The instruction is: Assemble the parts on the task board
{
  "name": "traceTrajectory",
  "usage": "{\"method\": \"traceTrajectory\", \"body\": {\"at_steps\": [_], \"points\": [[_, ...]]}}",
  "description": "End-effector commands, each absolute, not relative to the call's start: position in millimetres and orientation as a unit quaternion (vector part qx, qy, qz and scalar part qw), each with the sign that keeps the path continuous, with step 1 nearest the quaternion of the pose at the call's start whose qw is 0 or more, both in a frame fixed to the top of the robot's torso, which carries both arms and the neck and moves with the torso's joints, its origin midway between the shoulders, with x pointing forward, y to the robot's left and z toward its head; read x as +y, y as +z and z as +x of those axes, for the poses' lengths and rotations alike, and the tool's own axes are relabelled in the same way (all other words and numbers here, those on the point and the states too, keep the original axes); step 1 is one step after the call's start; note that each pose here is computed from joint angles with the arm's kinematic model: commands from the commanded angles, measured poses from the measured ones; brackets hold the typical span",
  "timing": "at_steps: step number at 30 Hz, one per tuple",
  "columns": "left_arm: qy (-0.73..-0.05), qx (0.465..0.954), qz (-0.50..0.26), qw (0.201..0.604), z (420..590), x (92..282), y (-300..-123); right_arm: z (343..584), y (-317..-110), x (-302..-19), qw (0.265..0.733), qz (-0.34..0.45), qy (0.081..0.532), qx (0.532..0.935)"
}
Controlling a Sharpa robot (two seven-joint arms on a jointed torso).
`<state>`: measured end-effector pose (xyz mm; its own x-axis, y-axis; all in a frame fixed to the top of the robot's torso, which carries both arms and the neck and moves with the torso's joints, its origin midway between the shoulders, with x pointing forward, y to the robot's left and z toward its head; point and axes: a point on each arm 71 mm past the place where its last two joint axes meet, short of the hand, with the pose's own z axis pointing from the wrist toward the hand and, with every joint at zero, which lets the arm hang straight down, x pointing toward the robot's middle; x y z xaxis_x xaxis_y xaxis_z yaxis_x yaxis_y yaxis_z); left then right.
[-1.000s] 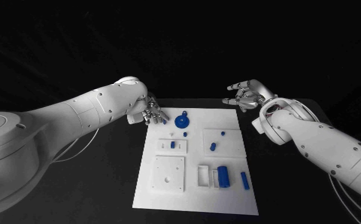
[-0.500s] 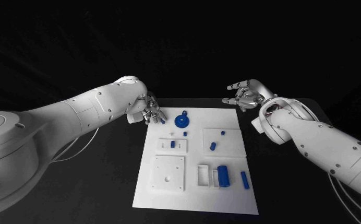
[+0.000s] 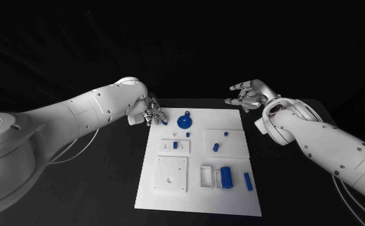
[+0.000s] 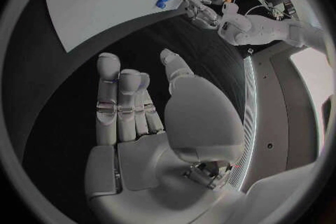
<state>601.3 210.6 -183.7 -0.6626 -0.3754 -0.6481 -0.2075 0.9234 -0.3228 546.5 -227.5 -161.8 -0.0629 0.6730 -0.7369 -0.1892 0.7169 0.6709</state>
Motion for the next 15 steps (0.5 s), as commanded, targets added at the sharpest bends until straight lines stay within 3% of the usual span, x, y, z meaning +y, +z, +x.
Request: {"method": "traceTrajectory", "body": {"at_steps": [1, 15], "points": [[-0.125, 0.896, -0.191, 0.382, 597.9, 211.9, -183.0, 546, -162, -228, 0.655, 0.184, 0.329, 0.655], [-0.169, 0.877, -0.240, 0.381, 557.2, 209.5, -177.2, 546, -163, -236, 0.656, 0.188, 0.323, 0.655]]}}
